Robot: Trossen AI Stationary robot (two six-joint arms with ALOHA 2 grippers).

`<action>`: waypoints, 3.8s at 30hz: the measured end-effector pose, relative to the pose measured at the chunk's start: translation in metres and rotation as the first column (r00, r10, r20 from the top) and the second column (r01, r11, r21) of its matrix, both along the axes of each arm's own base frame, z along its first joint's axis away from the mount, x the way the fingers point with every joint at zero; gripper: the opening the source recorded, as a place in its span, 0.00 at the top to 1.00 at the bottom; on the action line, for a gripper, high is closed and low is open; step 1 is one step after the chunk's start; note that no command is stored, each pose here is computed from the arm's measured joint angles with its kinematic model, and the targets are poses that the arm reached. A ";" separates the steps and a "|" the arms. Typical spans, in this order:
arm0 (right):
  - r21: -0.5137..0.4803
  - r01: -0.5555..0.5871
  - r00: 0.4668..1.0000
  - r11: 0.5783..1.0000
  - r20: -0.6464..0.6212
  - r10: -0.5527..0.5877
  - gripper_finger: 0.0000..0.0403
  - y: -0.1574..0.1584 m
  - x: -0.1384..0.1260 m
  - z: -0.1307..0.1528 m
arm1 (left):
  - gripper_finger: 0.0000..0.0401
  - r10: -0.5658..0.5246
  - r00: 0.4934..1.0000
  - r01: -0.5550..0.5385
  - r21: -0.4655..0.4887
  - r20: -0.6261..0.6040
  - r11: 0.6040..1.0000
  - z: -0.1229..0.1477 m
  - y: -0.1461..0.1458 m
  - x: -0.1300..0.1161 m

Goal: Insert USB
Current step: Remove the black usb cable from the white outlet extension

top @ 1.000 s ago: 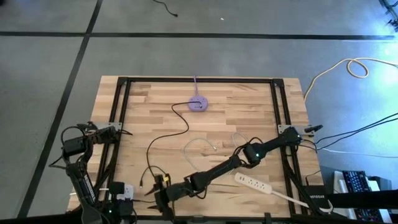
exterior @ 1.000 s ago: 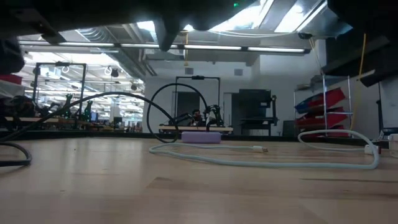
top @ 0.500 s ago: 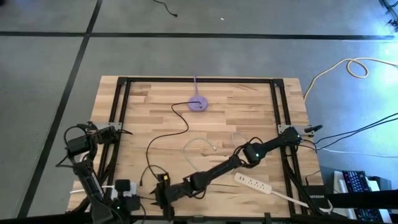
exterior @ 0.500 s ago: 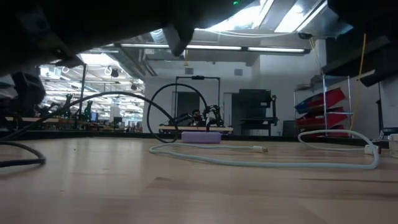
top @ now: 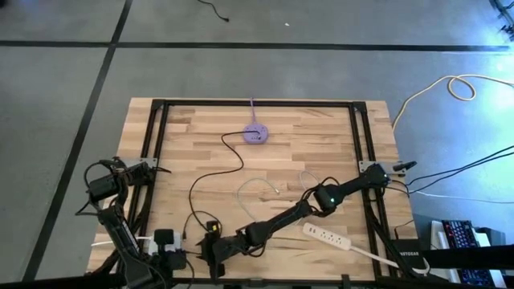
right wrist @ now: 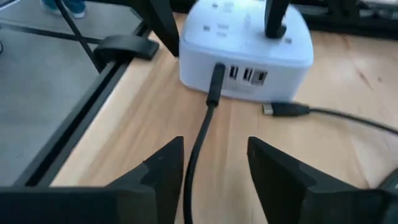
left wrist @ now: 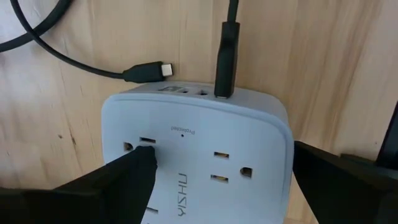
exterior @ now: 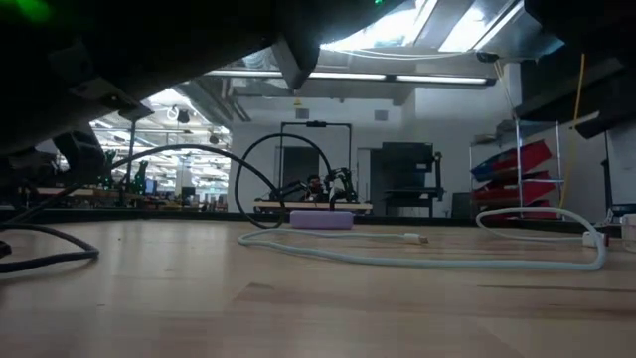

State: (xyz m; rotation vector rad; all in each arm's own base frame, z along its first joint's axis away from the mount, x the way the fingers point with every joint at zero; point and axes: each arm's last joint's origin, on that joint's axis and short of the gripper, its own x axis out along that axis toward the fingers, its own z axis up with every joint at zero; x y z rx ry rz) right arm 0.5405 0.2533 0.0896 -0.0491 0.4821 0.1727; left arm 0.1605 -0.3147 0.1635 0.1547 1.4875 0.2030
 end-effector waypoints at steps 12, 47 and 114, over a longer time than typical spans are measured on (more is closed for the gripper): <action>-0.006 -0.017 0.998 1.000 -0.053 0.017 0.88 -0.003 -0.001 -0.004 | 0.16 0.004 1.000 -0.004 -0.002 -0.001 1.000 0.000 0.000 0.000; 0.175 -0.064 0.998 0.982 0.036 0.058 1.00 -0.001 0.005 0.008 | 0.16 0.036 0.999 -0.035 -0.017 0.016 0.999 0.000 -0.001 0.001; 0.077 0.100 0.995 0.992 0.013 -0.101 1.00 -0.115 -0.161 0.049 | 0.16 0.115 0.807 -0.120 -0.029 0.579 0.992 0.045 0.008 -0.015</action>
